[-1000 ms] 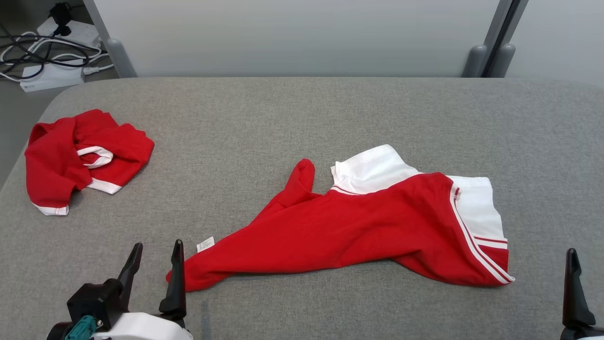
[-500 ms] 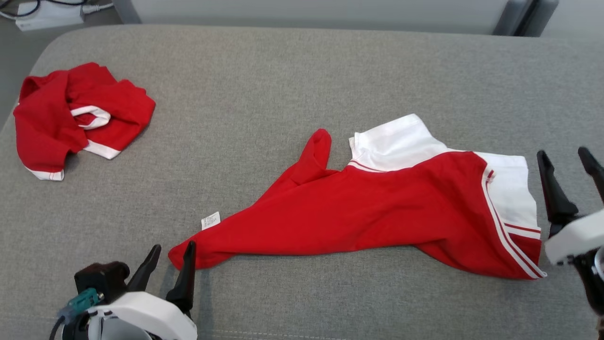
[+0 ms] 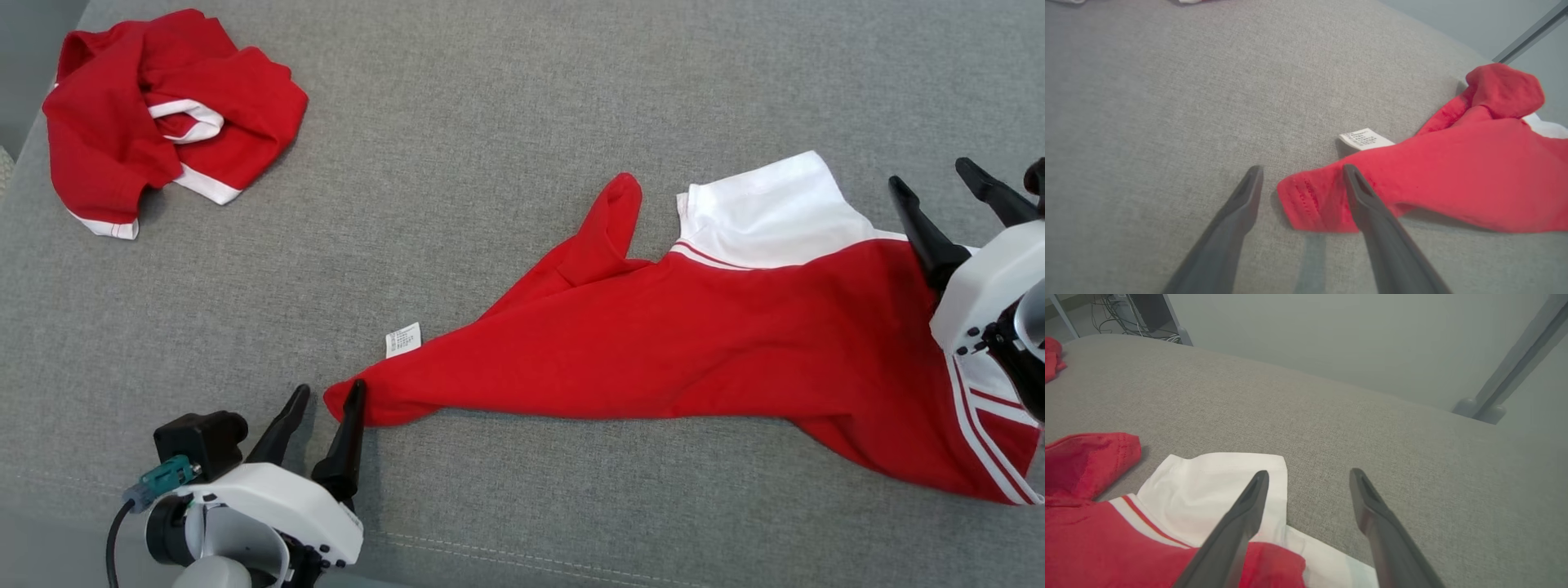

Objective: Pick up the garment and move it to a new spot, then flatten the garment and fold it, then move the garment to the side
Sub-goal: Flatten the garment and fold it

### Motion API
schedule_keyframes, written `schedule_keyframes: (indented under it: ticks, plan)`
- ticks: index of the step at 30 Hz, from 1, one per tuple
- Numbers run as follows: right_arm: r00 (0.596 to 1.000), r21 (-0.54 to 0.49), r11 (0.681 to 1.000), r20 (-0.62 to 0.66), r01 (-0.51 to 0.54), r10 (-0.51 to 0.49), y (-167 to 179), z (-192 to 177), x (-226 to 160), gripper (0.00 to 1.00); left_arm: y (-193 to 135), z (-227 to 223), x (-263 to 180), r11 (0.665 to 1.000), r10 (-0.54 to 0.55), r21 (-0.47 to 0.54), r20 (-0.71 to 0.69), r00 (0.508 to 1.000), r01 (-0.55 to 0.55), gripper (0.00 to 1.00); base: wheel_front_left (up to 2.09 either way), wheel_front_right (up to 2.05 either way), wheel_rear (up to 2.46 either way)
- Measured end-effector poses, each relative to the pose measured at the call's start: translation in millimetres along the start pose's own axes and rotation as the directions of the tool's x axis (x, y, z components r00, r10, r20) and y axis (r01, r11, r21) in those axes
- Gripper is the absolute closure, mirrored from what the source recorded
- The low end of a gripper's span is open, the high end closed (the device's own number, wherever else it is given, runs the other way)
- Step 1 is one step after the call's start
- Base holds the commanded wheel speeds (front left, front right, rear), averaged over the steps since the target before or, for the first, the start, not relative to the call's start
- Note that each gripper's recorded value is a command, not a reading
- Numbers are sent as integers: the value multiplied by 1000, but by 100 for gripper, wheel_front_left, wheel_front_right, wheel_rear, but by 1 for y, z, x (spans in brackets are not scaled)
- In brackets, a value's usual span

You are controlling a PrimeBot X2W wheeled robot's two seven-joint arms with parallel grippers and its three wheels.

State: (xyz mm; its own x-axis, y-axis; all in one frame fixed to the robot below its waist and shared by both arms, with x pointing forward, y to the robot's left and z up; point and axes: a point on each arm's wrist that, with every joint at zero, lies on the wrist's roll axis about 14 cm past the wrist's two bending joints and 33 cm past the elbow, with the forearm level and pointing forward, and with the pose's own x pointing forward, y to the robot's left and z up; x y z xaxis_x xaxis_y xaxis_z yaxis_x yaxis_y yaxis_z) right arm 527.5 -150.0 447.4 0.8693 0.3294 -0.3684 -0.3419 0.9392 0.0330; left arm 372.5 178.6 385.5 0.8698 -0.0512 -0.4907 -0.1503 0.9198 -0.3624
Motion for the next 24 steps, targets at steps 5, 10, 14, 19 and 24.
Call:
schedule_keyframes:
  ticks: [5, 10, 14, 19, 24]
  plan:
    - [997, -30, 999, -59, -42, 41, 8, -9, 23, 0, -4, -3, 7, 999, -14, -32, 0, 1000, 14, 0, 0, 0, 0]
    - [990, -29, 996, -119, -84, 80, 18, -22, 40, 0, -5, -3, 13, 999, -25, -41, 5, 1000, 25, 0, 0, 0, 0]
    - [984, -42, 993, -149, -107, 100, 23, -29, 54, 0, -5, -6, 21, 999, -27, -41, -7, 1000, 27, 0, 0, 0, 0]
    - [973, -41, 991, -198, -131, 120, 29, -42, 68, 0, -6, -8, 30, 999, -39, -37, -13, 999, 39, 0, 0, 0, 0]
    - [968, -42, 988, -210, -147, 135, 35, -46, 73, 0, -8, -9, 30, 998, -41, -45, -14, 999, 40, 0, 0, 0, 0]
